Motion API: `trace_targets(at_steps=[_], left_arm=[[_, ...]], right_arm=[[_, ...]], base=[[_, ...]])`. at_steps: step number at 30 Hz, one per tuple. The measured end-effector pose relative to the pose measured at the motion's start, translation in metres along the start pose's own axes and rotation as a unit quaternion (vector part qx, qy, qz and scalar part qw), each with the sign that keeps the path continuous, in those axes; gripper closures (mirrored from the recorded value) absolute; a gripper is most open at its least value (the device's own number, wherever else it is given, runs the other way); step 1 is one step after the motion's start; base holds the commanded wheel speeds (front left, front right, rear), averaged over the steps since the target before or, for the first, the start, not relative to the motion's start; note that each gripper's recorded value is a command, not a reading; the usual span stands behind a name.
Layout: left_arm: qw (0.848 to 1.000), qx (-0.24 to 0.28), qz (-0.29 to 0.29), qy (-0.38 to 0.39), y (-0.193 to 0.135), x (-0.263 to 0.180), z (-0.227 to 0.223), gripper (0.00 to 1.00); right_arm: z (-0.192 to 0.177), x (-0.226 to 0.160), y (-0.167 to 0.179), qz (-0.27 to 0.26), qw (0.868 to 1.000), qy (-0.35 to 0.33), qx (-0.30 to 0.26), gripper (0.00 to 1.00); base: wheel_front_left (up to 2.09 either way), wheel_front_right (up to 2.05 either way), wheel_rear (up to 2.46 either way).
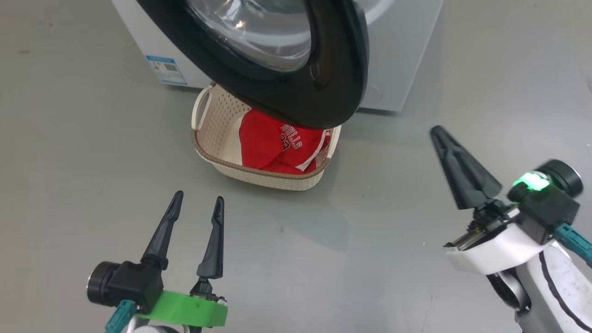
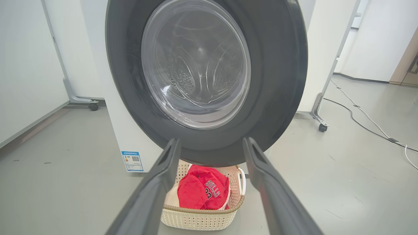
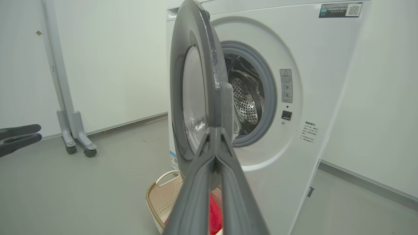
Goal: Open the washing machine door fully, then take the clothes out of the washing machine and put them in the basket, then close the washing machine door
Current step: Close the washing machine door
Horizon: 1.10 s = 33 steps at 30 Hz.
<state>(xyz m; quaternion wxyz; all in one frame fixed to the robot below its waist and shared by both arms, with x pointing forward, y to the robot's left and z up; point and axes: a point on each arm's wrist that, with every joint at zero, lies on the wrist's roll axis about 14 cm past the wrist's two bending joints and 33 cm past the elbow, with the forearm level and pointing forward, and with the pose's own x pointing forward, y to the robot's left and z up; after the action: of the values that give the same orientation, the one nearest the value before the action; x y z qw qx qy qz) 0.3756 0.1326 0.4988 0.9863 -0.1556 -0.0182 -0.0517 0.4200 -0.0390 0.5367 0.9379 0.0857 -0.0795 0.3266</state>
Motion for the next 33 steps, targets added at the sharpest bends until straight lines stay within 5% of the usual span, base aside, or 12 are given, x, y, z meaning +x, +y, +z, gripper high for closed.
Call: trace_targets(at_steps=[12,33], left_arm=[[1.000,-0.002,0.021,0.009,0.011,0.007,-0.008,0.00],[0.997,0.025,0.067,0.040,0.039,0.009,-0.024,0.00]], right_arm=[[-0.019,0.047,0.037,0.131,0.991,0.008,-0.025,1.00],[-0.077,0.108,0.021,0.164,0.986,0.031,0.011,1.00]], base=[[0.00,0.00,0.00],[0.00,0.00,0.00]])
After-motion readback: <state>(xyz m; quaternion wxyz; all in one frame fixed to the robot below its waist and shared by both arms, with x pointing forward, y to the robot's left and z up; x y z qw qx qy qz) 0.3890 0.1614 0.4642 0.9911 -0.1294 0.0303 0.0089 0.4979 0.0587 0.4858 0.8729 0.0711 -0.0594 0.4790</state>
